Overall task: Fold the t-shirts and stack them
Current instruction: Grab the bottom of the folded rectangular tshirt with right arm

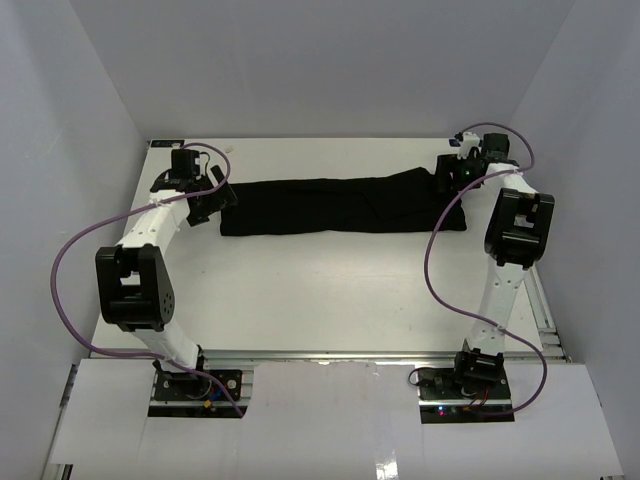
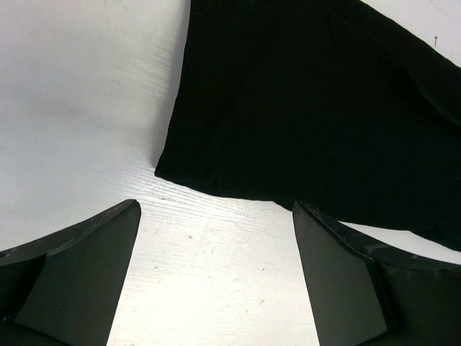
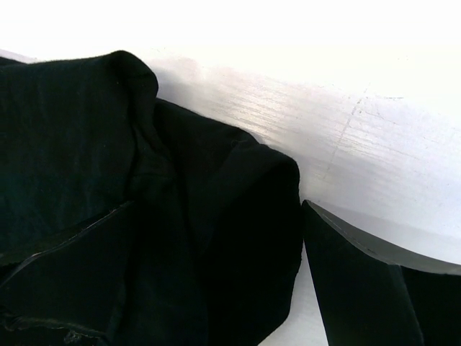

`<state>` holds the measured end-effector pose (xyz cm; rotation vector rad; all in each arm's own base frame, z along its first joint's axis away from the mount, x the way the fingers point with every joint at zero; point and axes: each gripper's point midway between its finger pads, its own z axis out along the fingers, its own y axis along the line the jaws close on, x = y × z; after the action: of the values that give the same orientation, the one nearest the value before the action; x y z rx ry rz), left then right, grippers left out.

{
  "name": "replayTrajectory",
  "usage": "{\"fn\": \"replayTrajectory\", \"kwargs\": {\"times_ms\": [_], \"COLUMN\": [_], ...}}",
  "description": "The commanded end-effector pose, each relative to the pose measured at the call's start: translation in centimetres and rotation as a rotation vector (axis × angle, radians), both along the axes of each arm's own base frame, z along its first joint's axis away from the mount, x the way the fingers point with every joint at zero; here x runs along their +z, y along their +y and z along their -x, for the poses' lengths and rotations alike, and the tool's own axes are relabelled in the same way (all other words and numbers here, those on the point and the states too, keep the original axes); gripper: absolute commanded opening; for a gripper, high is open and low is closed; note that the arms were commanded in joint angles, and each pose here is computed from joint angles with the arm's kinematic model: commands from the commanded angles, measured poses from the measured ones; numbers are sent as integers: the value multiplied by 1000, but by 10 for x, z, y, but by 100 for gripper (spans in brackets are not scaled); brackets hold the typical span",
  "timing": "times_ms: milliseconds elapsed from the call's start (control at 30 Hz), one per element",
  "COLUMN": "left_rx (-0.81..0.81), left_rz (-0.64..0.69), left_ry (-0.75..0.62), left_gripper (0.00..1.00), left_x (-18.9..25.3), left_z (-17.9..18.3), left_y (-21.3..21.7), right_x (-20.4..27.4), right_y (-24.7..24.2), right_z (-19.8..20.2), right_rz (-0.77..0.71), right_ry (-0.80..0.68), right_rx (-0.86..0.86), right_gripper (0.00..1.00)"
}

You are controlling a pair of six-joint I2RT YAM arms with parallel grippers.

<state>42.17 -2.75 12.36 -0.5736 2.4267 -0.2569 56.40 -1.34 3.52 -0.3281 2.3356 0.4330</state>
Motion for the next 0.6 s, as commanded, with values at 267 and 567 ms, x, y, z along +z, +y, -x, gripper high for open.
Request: {"fn": "replayTrajectory", "kwargs": {"times_ms": [267, 567], "left_rx": [-7, -13], "left_rz": [29, 32], "left_ry": [-63, -70], "left_gripper": [98, 98], "left_x": [24, 28], "left_z": [-1, -3], "left_y": [-5, -6], "right_x": [20, 10], "right_y": [-10, 8], "right_z": [-4, 6], "right_rz": [-143, -250], "right_ry": [19, 81], "right_rx": [-76, -13], "right_gripper": [100, 100]}}
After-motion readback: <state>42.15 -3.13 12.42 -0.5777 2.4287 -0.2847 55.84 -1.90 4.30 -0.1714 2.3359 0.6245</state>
